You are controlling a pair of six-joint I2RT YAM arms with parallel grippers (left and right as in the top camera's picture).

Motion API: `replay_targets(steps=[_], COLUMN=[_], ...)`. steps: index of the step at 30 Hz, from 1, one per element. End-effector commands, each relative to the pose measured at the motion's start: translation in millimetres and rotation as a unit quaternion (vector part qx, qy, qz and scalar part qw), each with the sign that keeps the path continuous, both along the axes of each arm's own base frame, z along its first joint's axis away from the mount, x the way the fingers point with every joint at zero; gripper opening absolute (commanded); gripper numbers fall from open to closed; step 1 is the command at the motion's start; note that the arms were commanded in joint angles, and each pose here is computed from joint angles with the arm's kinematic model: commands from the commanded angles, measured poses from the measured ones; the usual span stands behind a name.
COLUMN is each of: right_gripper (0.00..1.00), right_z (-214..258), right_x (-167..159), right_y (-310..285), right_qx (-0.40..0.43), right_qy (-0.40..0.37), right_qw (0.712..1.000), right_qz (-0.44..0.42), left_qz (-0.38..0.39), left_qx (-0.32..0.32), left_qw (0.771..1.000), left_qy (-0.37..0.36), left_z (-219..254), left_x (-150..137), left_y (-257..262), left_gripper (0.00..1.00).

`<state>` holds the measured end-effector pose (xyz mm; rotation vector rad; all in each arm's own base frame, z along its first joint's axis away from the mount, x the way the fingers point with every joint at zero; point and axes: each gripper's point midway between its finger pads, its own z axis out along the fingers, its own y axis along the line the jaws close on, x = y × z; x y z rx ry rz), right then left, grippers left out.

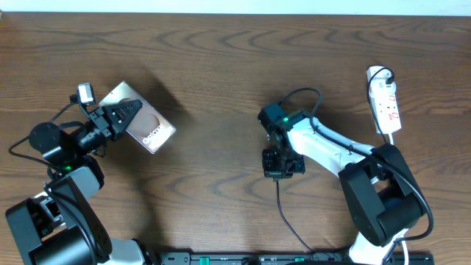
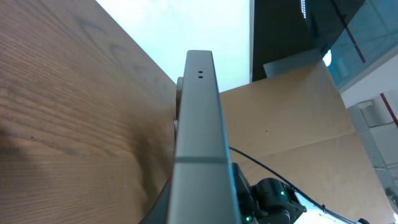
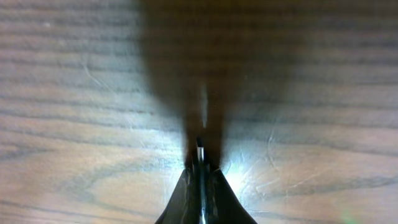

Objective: Plug charger to phone and switch on socket

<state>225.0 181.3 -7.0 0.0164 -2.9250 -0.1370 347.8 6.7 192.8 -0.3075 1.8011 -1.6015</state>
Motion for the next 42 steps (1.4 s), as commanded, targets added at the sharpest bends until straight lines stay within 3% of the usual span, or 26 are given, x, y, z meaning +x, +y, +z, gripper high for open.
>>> replay_targets(steps=[1, 4, 7, 10, 12, 15, 21, 27, 31, 42], right_gripper=[0.01, 0.01, 0.01, 0.01, 0.01, 0.01, 0.01, 0.01, 0.01, 0.01], right_z=[-37, -37, -26, 7, 24, 34, 61, 68, 83, 99], right_x=[-34, -29, -24, -24, -23, -21, -30, -32, -36, -32], right_y=[-21, 0, 50, 101, 119, 130, 144, 146, 149, 155], right_qx=[-0.049, 0.011, 0.166, 0.353, 0.424, 0.462, 0.555, 0.583, 0.625, 0.659], right_qy=[0.06, 0.055, 0.051, 0.036, 0.021, 0.002, -0.038, -0.069, -0.094, -0.128], right_qw=[0.997, 0.998, 0.983, 0.925, 0.89, 0.867, 0.786, 0.747, 0.696, 0.648], right_qz=[0.0, 0.01, 0.062, 0.135, 0.165, 0.188, 0.271, 0.312, 0.34, 0.36], left_qz=[-0.014, -0.019, -0.029, -0.032, -0.032, -0.032, -0.033, -0.046, -0.052, -0.095], left_qx=[0.011, 0.008, 0.008, 0.008, 0.008, 0.008, 0.008, 0.008, 0.007, 0.008], left_qw=[1.0, 1.0, 0.999, 0.999, 0.999, 0.999, 0.999, 0.999, 0.999, 0.995], left_qy=[-0.015, -0.011, -0.01, -0.01, -0.01, -0.01, -0.01, -0.009, -0.008, -0.01], left_z=[4, 4, 4, 4, 4, 4, 4, 3, 3, 3], left_x=[-5, -7, -10, -10, -10, -10, -10, -14, -15, -16], left_y=[-3, -4, -6, -6, -6, -6, -6, -9, -13, -41], left_gripper=[0.08, 0.08, 0.07, 0.07, 0.07, 0.07, 0.07, 0.08, 0.07, 0.07])
